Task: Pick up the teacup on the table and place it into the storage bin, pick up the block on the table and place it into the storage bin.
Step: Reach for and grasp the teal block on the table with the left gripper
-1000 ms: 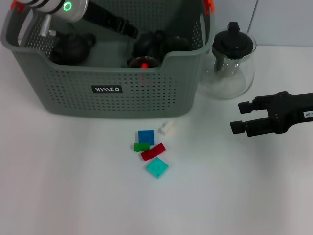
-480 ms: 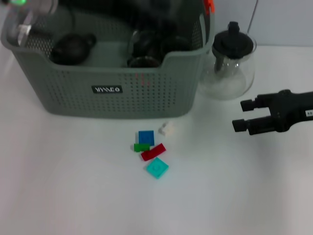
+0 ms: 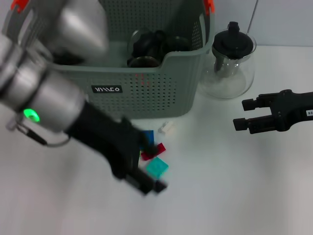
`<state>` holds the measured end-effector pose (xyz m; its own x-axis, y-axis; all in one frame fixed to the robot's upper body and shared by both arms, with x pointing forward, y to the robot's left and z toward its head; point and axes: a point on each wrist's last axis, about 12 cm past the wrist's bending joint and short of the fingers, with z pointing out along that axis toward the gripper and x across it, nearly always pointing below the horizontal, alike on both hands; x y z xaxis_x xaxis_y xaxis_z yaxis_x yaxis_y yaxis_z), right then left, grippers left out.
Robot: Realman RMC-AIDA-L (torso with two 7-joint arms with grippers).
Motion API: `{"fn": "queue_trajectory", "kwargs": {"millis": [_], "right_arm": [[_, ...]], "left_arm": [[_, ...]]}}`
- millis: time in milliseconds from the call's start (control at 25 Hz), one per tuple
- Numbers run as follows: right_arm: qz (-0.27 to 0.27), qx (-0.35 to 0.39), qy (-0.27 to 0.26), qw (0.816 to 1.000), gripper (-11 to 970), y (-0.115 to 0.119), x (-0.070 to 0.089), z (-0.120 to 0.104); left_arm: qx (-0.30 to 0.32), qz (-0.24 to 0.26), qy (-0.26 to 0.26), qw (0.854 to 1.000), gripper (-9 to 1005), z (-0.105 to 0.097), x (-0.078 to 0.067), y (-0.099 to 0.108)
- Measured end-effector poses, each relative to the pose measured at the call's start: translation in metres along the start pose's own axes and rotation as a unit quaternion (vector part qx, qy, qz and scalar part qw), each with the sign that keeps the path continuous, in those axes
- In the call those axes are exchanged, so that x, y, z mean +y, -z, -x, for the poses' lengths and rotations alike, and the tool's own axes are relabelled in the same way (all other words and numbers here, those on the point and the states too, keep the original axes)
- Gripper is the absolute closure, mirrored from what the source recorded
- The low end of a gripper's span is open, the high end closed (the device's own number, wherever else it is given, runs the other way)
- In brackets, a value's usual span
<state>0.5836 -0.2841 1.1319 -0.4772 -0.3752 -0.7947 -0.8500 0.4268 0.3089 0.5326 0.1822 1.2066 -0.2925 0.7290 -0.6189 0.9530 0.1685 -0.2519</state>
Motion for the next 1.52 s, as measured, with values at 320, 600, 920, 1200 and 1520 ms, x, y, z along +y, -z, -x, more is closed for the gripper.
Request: {"fn": "queue_trajectory", "kwargs": {"millis": [320, 600, 920, 1200, 1520], "right_arm": [[0.005, 0.003, -0.009, 1.000, 121, -0.002, 0.001, -0.005], [0.013, 0.002, -0.025, 1.000, 122, -0.006, 0.003, -0.010], [0.020, -0.002, -0.031, 0.999, 122, -0.013, 0.006, -0.011], [0.022, -0.004, -0.033, 0.999, 122, -0.016, 0.008, -0.012], [0.017, -0.005, -0.034, 0.999, 122, -0.016, 0.007, -0.014]], "left_arm": [[0.141, 0.019, -0.137, 0.980, 196, 0.011, 0.010, -0.050], [0.256, 0.084, -0.295, 0.917, 202, 0.029, 0.017, -0.098], [0.270, 0.078, -0.380, 0.881, 209, 0.043, 0.020, -0.115], [0.275, 0.062, -0.424, 0.861, 215, 0.050, 0.017, -0.129], [0.290, 0.053, -0.439, 0.848, 256, 0.053, 0.021, -0.136]]}}
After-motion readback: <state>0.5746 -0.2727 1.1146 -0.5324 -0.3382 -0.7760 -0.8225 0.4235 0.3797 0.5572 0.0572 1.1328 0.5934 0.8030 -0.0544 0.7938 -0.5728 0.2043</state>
